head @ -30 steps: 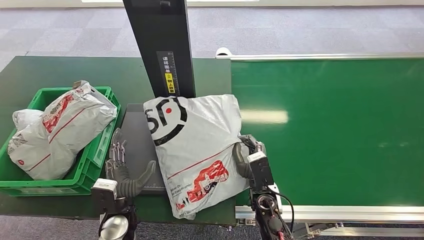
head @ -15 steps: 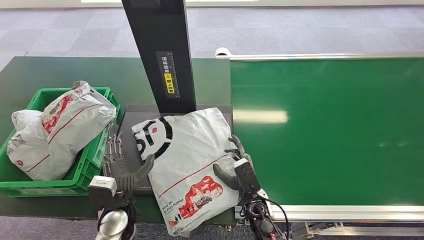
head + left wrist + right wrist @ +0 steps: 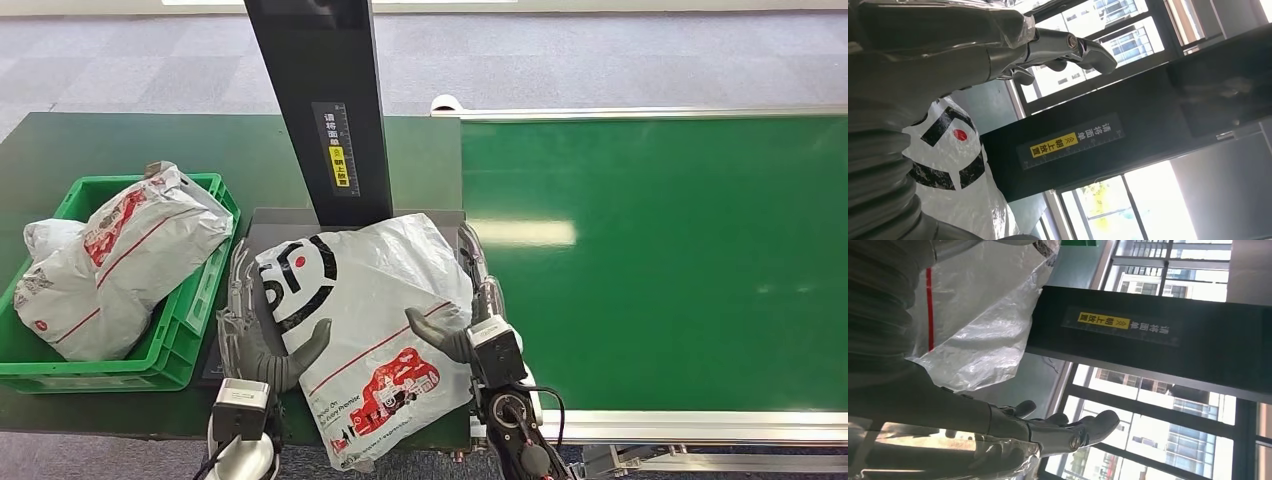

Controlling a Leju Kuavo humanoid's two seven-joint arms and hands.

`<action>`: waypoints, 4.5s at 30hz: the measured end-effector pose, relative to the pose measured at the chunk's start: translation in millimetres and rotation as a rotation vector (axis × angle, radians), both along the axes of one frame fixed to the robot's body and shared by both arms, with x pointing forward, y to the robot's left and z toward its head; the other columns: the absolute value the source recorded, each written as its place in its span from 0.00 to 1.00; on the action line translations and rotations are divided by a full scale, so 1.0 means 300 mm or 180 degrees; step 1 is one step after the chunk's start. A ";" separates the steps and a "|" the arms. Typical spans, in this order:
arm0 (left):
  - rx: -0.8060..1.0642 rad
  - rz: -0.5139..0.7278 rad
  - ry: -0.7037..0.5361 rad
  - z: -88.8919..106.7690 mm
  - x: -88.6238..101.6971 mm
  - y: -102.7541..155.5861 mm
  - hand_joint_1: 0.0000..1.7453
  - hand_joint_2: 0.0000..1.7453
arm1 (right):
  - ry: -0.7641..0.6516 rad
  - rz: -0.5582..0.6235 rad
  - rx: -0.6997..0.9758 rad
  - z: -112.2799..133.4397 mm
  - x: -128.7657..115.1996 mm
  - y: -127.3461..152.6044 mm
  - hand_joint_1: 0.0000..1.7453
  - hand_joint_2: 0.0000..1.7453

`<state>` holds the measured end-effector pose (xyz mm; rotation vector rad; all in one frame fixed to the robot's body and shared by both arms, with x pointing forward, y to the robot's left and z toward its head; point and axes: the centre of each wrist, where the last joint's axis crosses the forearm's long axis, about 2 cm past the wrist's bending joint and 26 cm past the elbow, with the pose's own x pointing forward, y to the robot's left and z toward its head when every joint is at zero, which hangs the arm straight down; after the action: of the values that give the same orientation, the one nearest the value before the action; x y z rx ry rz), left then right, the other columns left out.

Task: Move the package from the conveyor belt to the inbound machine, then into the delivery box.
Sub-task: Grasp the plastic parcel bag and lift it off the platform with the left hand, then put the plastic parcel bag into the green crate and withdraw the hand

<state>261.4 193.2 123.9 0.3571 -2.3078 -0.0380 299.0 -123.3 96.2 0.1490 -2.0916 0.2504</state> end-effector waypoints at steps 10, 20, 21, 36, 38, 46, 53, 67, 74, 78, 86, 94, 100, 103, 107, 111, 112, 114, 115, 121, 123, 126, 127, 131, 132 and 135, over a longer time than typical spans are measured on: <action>0.0737 -0.0236 -0.0136 -0.007 0.004 -0.009 0.00 1.00 | -0.0360 -0.0047 0.0138 0.091 0.006 -0.005 0.00 1.00; 0.2007 -0.0051 0.0193 -0.054 0.027 -0.020 0.00 1.00 | -0.0678 -0.0290 0.0340 0.175 -0.004 -0.048 0.00 1.00; 0.2235 0.0047 0.0295 -0.069 0.035 -0.020 0.00 1.00 | -0.0727 -0.0368 0.0375 0.187 -0.005 -0.063 0.00 1.00; 0.3281 0.0228 0.1307 -0.193 0.216 -0.072 0.03 1.00 | -0.1057 -0.0990 0.0604 0.254 -0.071 -0.267 0.00 1.00; 0.3299 0.0220 0.1335 -0.193 0.219 -0.081 0.49 1.00 | -0.1058 -0.1012 0.0608 0.254 -0.074 -0.269 0.00 1.00; 0.3352 0.0115 0.1414 -0.202 0.213 -0.093 1.00 1.00 | -0.1085 -0.1039 0.0650 0.263 -0.078 -0.275 0.00 1.00; 0.3349 0.0097 0.1403 -0.206 0.209 -0.092 1.00 1.00 | -0.1088 -0.1032 0.0666 0.265 -0.079 -0.277 0.00 1.00; 0.2025 0.0165 0.0378 -0.134 0.079 -0.048 1.00 1.00 | -0.1020 -0.1124 0.0643 0.241 -0.097 -0.295 0.00 1.00; 0.1006 0.0537 -0.0459 0.073 -0.010 0.038 1.00 1.00 | -0.1001 -0.1322 0.0635 0.228 -0.129 -0.339 0.00 1.00; 0.0745 0.0849 -0.0742 0.146 -0.024 0.117 1.00 1.00 | -0.1017 -0.1406 0.0632 0.228 -0.145 -0.356 0.00 1.00; 0.1161 0.1921 -0.0773 0.191 0.082 0.377 1.00 1.00 | -0.1055 -0.1446 0.0647 0.237 -0.170 -0.372 0.00 1.00; 0.1784 0.2798 0.0042 0.147 0.240 0.685 1.00 1.00 | -0.1057 -0.1354 0.0683 0.240 -0.176 -0.381 0.00 1.00; 0.2394 0.3287 0.1171 0.111 0.336 0.815 1.00 1.00 | -0.1038 -0.1237 0.0680 0.235 -0.178 -0.393 0.00 1.00; 0.2353 0.3408 0.1870 0.065 0.368 0.861 1.00 1.00 | -0.1021 -0.1201 0.0677 0.230 -0.180 -0.405 0.00 1.00; 0.2135 0.3451 0.2578 0.028 0.385 0.896 1.00 1.00 | -0.1011 -0.1175 0.0673 0.228 -0.179 -0.419 0.00 1.00; 0.1942 0.3524 0.3087 0.007 0.386 0.919 1.00 1.00 | -0.1006 -0.1172 0.0667 0.226 -0.179 -0.427 0.00 1.00; 0.1914 0.3538 0.3175 0.004 0.385 0.923 1.00 1.00 | -0.1005 -0.1172 0.0666 0.226 -0.179 -0.428 0.00 1.00; 0.1888 0.3543 0.3293 -0.003 0.383 0.929 1.00 1.00 | -0.1002 -0.1179 0.0667 0.225 -0.179 -0.431 0.00 1.00; 0.1890 0.3527 0.3325 -0.005 0.382 0.930 0.99 1.00 | -0.1001 -0.1186 0.0669 0.225 -0.179 -0.432 0.00 1.00; 0.1941 0.3329 0.3433 -0.015 0.384 0.931 0.95 1.00 | -0.0991 -0.1208 0.0670 0.222 -0.179 -0.437 0.00 1.00; 0.1948 0.3277 0.3451 -0.017 0.383 0.931 0.95 1.00 | -0.0986 -0.1210 0.0671 0.221 -0.178 -0.438 0.00 1.00; 0.1946 0.3251 0.3464 -0.019 0.383 0.932 0.95 1.00 | -0.0981 -0.1207 0.0675 0.220 -0.178 -0.438 0.00 1.00; 0.1941 0.3247 0.3469 -0.019 0.383 0.933 0.95 1.00 | -0.0980 -0.1207 0.0675 0.220 -0.178 -0.439 0.00 1.00; 0.1925 0.3239 0.3481 -0.019 0.383 0.933 0.95 1.00 | -0.0980 -0.1210 0.0675 0.220 -0.178 -0.440 0.00 1.00; 0.1925 0.3237 0.3483 -0.019 0.383 0.933 0.95 1.00 | -0.0980 -0.1210 0.0675 0.220 -0.178 -0.440 0.00 1.00; 0.1922 0.3234 0.3488 -0.019 0.383 0.933 0.70 1.00 | -0.0979 -0.1212 0.0679 0.220 -0.178 -0.439 0.00 1.00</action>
<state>376.4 473.2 118.1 1.3648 -0.8265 -0.3285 245.7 -255.0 162.1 -0.1722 -2.3977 -0.1928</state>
